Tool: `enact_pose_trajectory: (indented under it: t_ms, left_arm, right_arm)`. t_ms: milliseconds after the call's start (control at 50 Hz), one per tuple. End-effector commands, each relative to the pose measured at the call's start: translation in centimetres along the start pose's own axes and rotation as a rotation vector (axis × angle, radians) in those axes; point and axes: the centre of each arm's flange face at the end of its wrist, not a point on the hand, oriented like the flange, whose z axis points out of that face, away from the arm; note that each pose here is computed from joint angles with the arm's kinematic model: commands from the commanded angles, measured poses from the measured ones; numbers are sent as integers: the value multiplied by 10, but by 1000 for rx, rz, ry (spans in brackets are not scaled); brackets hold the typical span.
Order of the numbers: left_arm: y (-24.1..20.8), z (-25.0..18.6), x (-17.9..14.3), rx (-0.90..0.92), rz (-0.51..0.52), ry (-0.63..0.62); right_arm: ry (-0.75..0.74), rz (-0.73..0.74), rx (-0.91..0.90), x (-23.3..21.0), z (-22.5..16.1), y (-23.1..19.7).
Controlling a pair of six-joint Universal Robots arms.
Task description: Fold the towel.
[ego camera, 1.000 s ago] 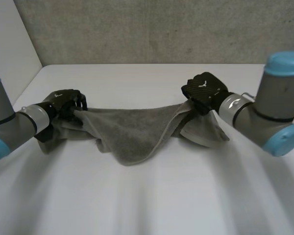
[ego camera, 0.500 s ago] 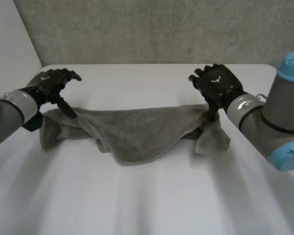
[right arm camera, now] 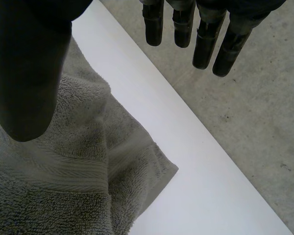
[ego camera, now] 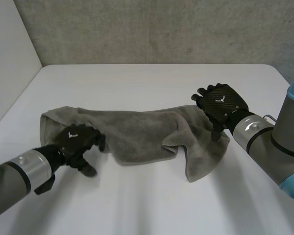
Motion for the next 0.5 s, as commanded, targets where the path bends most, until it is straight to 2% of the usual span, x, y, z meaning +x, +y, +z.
enact_pose_trajectory:
  t_ms: [20,320,500]
  left_arm:
    - [18,11,0,-81,86,-17]
    - [17,47,-1,-66,110,15]
    - [10,73,-16,-26,127,-63]
  right_arm:
    - [-3,1,-4,-1,2,2]
    - [-16,6,-25,-5,3,9]
    - [-17,5,-27,-6,3,10]
